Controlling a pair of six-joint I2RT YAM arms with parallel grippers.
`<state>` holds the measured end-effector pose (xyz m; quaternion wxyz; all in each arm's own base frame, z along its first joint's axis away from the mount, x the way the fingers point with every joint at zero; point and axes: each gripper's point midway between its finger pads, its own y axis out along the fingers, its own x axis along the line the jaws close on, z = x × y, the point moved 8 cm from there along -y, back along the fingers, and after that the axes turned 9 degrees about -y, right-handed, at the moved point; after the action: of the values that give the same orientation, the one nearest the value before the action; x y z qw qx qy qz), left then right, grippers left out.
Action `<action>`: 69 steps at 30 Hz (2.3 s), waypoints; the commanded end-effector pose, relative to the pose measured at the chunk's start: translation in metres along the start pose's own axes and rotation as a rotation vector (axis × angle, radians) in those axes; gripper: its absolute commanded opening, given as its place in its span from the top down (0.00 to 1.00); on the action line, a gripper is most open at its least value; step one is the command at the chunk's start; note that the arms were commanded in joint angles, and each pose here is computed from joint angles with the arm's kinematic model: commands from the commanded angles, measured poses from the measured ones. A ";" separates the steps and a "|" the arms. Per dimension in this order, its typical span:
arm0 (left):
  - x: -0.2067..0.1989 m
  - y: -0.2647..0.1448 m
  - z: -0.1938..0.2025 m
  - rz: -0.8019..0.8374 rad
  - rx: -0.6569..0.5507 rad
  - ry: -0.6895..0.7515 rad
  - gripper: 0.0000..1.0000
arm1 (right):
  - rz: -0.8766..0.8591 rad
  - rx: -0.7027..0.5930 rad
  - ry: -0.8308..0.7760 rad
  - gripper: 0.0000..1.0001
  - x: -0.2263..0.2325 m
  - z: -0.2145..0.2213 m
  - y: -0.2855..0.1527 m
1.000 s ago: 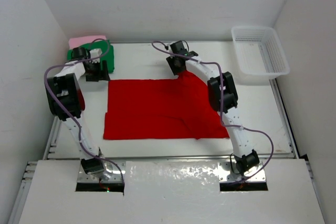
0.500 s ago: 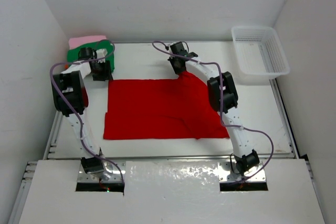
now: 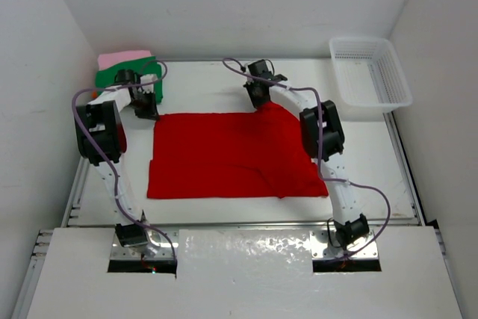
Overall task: Fold and stack the t-shirts
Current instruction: Grap the side of the flattened tshirt furthest away from the robot with both arms, then fold the other side of the tshirt into a rectangle
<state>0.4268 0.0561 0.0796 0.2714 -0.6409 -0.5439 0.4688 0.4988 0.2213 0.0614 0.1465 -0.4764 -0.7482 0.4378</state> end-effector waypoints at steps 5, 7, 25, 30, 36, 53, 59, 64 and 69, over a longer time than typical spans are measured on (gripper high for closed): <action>-0.021 -0.022 -0.002 0.135 -0.020 0.106 1.00 | -0.069 -0.167 0.116 1.00 -0.044 -0.024 -0.094; -0.028 -0.049 -0.013 0.116 -0.111 0.186 1.00 | -0.111 -0.162 0.167 1.00 -0.045 0.006 -0.109; -0.023 -0.121 0.076 0.040 0.074 0.654 1.00 | -0.025 -0.176 0.357 1.00 -0.044 0.169 -0.258; -0.020 -0.123 0.109 0.081 0.178 0.721 1.00 | -0.029 -0.121 0.355 1.00 -0.030 0.201 -0.261; -0.025 -0.109 0.125 0.063 0.205 0.738 1.00 | -0.023 -0.094 0.352 1.00 -0.024 0.218 -0.254; -0.028 -0.103 0.081 -0.160 0.042 0.742 1.00 | -0.023 -0.100 0.350 1.00 -0.030 0.209 -0.241; -0.046 -0.100 0.003 -0.206 -0.169 0.640 1.00 | 0.063 -0.192 0.318 1.00 -0.083 0.131 -0.231; -0.045 -0.086 -0.021 -0.216 -0.200 0.596 1.00 | 0.052 -0.205 0.320 1.00 -0.117 0.081 -0.200; -0.045 -0.084 -0.007 -0.193 -0.192 0.609 1.00 | 0.002 -0.184 0.343 1.00 -0.107 0.092 -0.193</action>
<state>0.3994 0.0403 0.1613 0.4181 -0.7137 -0.5299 0.1870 0.3912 0.0514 0.1860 0.2182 -0.5674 -0.7421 0.2823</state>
